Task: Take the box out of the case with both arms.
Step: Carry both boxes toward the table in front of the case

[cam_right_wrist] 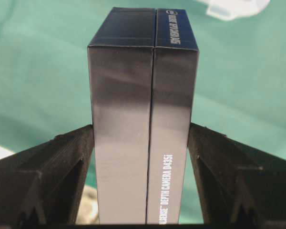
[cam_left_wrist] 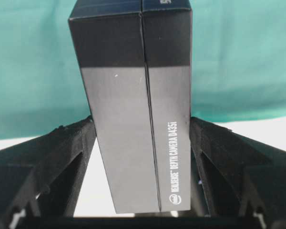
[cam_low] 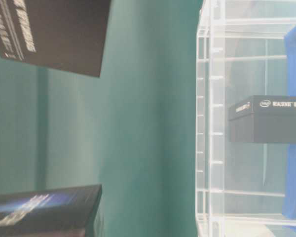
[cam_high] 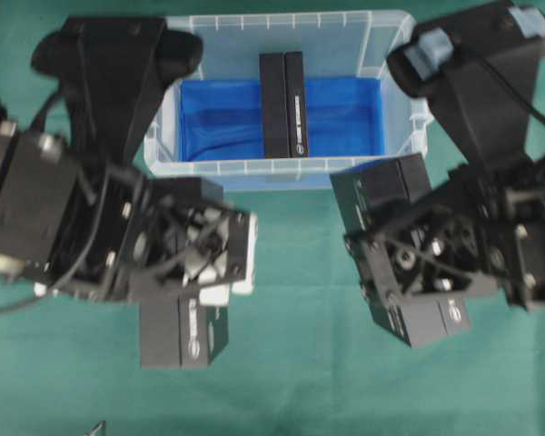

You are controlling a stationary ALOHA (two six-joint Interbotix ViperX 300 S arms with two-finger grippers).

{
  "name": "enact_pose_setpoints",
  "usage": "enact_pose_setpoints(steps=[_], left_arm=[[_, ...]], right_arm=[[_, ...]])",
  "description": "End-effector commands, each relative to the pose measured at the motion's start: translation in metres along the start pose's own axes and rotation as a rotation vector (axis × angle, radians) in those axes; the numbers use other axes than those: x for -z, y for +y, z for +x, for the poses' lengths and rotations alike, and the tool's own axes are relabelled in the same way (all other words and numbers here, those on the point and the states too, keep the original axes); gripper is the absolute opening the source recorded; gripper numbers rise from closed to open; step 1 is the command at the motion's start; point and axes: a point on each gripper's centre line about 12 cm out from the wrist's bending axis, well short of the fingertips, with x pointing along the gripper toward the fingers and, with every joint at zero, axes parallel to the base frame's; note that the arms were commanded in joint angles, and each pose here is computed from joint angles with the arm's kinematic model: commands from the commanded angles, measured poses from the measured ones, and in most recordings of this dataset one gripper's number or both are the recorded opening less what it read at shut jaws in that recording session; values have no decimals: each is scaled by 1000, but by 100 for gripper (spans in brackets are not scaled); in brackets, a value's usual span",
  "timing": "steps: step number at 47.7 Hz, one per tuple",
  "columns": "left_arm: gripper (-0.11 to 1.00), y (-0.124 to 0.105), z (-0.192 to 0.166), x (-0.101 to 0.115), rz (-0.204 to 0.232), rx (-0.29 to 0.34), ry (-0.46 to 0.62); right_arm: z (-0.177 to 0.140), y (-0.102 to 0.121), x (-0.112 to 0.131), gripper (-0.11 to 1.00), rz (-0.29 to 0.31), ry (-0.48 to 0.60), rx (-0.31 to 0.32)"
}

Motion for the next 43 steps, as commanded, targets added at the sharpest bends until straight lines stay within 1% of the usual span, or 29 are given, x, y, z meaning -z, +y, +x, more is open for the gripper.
enact_pose_setpoints(steps=[1,11,18,43], left_arm=[[63,4,-10,4,0,31,7],[63,6,-9,6,13,24,8],[63,6,-9,5,34,26,8],[63,3,-9,0,19,31,5]], right_arm=[[-19,-4,1,67,15,9,-52],[-17,-4,2,67,40,-5,-37],[-17,-3,1,67,53,-6,-37],[-17,-3,0,67,49,-10,-36]])
